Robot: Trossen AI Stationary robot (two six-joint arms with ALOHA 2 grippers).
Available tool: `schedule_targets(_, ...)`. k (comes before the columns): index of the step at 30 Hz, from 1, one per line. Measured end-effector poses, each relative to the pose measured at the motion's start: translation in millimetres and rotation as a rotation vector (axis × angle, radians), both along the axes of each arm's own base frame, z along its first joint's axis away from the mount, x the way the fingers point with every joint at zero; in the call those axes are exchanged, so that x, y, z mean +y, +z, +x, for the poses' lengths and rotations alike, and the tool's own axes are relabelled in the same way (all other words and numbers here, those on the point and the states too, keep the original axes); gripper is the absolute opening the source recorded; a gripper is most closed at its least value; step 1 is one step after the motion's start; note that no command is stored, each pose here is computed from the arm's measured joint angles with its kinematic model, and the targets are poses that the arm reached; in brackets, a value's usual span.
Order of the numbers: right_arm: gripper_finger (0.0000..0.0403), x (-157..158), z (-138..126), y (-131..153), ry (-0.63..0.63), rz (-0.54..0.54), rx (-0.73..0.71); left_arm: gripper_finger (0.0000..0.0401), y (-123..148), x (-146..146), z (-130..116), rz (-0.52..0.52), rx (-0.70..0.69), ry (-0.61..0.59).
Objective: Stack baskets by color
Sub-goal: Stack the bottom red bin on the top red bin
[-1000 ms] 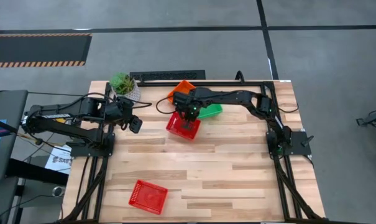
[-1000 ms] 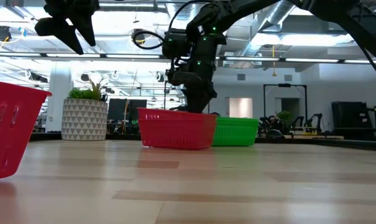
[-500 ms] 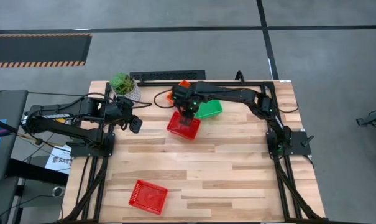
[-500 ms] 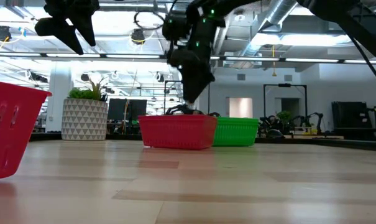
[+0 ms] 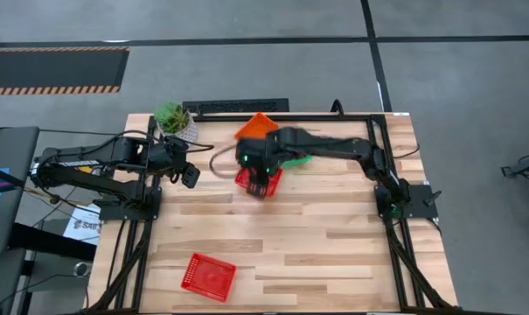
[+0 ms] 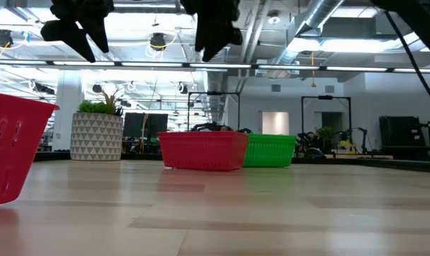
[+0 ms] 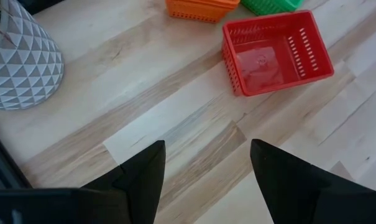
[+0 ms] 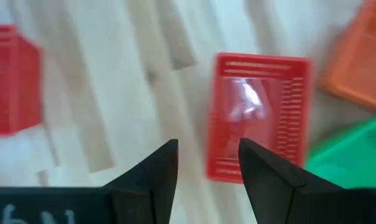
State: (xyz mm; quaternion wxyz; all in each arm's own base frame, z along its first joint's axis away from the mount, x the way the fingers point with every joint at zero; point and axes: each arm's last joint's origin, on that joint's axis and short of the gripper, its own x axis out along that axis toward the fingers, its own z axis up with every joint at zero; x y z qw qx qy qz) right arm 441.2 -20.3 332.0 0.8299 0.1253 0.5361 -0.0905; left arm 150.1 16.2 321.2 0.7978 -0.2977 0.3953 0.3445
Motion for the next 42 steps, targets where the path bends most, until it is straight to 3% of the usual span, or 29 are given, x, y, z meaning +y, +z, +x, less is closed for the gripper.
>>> schedule_targets(3, 0.0190, 31.9, 1.8, -2.6, 0.034, -0.003, 0.000, 0.0224, 0.0, 0.0, 0.0, 0.004, 0.003, -0.009)
schedule_targets(8, 0.0184, 80.7, 14.1, -14.4, 0.067, -0.050, -0.120, 0.0224, 0.0, 0.0, 0.0, 0.017, 0.012, -0.033)
schedule_targets(17, 0.0182, 125.3, 33.7, -36.4, 0.084, -0.018, -0.350, 0.0224, 0.0, 0.1, -0.1, 0.036, 0.023, -0.055)
schedule_targets(26, 0.0182, 152.7, 41.6, -67.0, 0.127, 0.027, -0.513, 0.0224, -0.9, 0.1, -1.9, 0.036, 0.043, -0.055)
schedule_targets(42, 0.0182, 177.2, 36.1, -99.9, 0.174, 0.045, -0.590, 0.0224, -0.6, 1.2, -2.1, 0.071, 0.048, -0.038)
